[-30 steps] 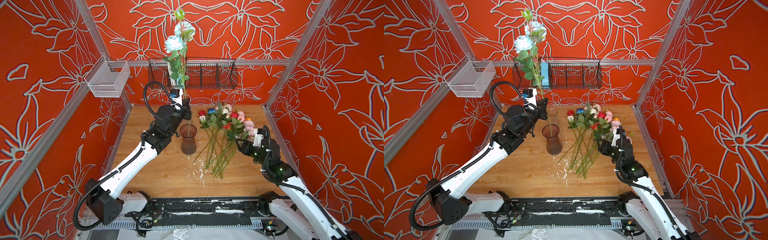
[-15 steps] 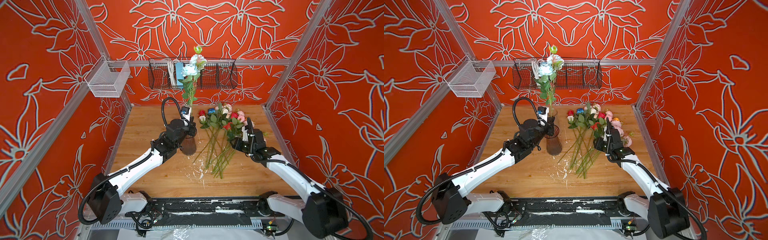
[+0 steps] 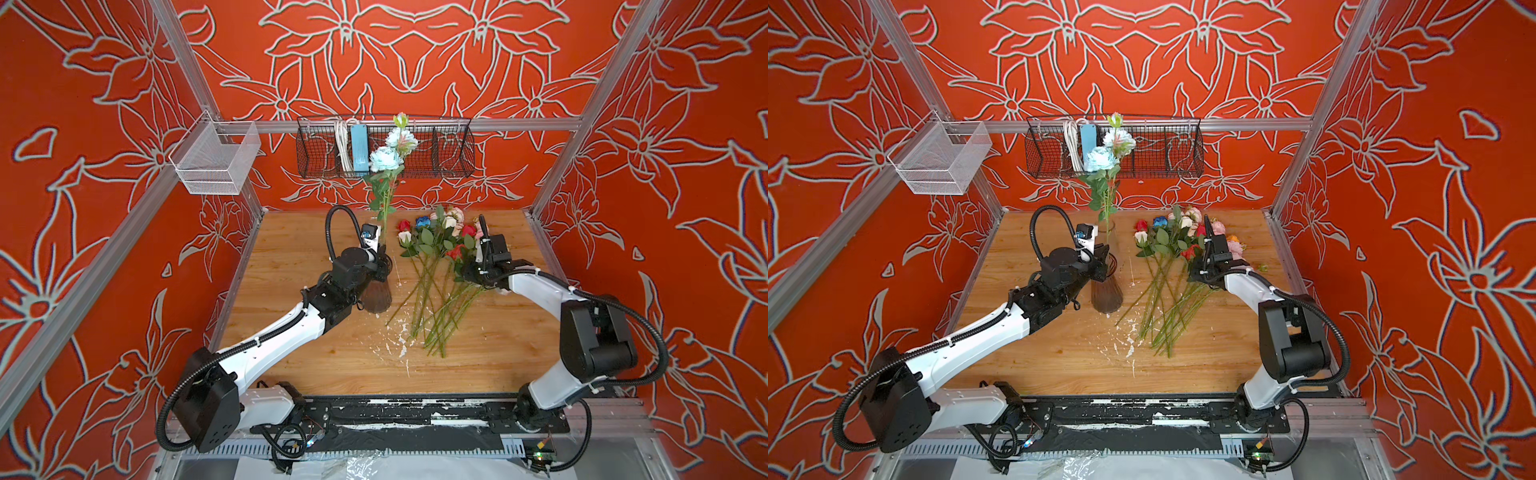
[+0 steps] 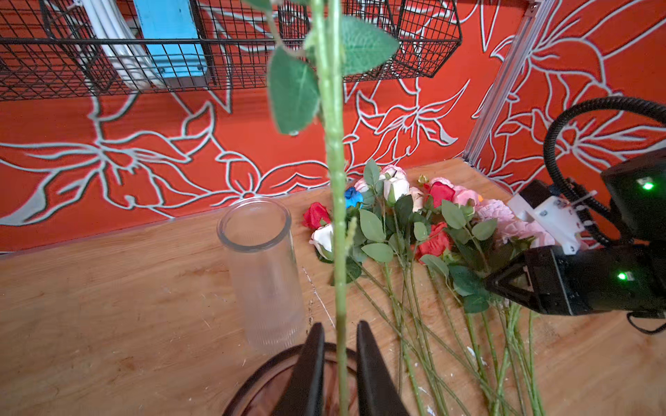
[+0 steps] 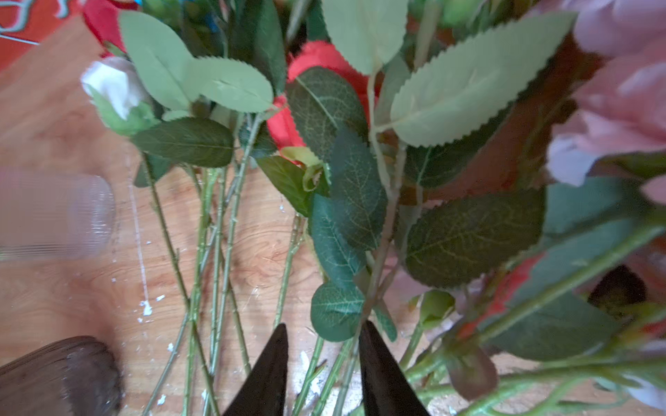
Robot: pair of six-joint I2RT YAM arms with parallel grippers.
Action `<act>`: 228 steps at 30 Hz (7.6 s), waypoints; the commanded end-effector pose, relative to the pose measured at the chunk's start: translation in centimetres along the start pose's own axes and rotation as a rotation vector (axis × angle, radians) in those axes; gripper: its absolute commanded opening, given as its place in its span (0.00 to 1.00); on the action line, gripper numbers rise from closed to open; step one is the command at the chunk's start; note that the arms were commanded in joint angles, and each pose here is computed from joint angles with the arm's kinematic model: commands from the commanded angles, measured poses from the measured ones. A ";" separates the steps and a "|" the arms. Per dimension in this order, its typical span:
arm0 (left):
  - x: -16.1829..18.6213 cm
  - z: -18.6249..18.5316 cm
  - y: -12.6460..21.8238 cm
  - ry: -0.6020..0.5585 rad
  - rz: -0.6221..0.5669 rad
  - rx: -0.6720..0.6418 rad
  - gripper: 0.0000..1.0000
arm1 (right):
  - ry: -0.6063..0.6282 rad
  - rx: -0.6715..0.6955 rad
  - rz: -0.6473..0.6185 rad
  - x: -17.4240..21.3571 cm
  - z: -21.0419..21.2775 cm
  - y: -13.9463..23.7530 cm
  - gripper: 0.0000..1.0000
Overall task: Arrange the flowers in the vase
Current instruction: 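Raise the white rose with the left gripper and lower its stem into the pink vase, then release the rose with the left gripper while the right gripper grasps a pink rose, then carry the pink rose over the pink vase with the right gripper and lower it, then open the right gripper and draw it back toward the flower pile, then lower the right gripper into the flower pile and grasp a pink spray rose stem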
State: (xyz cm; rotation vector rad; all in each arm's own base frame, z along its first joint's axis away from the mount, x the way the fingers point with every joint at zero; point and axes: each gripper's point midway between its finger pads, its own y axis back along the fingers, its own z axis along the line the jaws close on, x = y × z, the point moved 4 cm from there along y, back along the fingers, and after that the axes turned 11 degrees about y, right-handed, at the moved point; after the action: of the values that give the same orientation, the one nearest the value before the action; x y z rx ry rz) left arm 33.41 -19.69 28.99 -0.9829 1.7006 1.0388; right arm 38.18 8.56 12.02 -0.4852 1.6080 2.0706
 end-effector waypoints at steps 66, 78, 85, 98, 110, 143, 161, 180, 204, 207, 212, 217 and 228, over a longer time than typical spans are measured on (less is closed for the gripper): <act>-5.5 17.9 10.3 0.650 -0.229 -0.406 0.98 | 0.417 -0.427 -1.084 -17.1 28.3 31.8 0.02; -6.1 17.5 10.4 0.660 -0.247 -0.323 0.98 | 0.632 -0.462 -0.884 -9.1 32.9 21.2 0.03; -6.1 17.1 10.0 0.697 -0.245 -0.252 0.98 | 0.698 -0.454 -0.773 -5.7 33.6 17.5 0.04; -6.0 17.4 10.1 0.698 -0.238 -0.281 0.98 | 0.693 -0.389 -0.673 -4.5 32.8 17.5 0.39; -5.9 18.0 10.0 0.693 -0.232 -0.297 0.98 | 0.687 -0.272 -0.690 -5.6 30.5 21.1 0.61; -6.0 18.3 9.8 0.711 -0.213 -0.296 0.98 | 0.791 -0.301 -0.378 -2.0 29.4 19.8 0.69; -8.0 12.5 8.4 0.804 -0.142 0.204 0.93 | 0.031 -0.036 -0.422 2.4 3.8 18.7 0.45; -7.8 6.5 7.4 0.710 0.027 0.515 0.98 | -0.393 -0.099 -0.098 4.4 0.2 1.7 0.33; -7.6 7.0 7.1 0.720 0.025 0.462 0.98 | -0.447 -0.102 -0.093 3.5 -1.0 -0.3 0.22; -7.5 7.0 7.1 0.717 0.024 0.461 0.99 | -0.419 -0.094 -0.061 3.2 -0.8 -0.4 0.22; -7.6 7.0 7.2 0.712 0.022 0.461 0.99 | -0.447 -0.107 -0.055 4.1 -0.9 -1.1 0.31; -7.6 7.0 7.2 0.711 0.022 0.460 0.99 | -0.452 -0.126 -0.055 4.1 -0.7 -1.5 0.24; -7.7 7.0 7.4 0.700 0.017 0.459 0.99 | -0.420 -0.115 -0.075 3.5 -0.7 -0.8 0.08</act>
State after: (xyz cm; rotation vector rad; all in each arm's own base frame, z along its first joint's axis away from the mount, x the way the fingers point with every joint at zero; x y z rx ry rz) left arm 31.34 -9.45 34.07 -1.0949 2.4333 0.2964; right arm 35.40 8.80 8.68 -0.1109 1.2217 2.0639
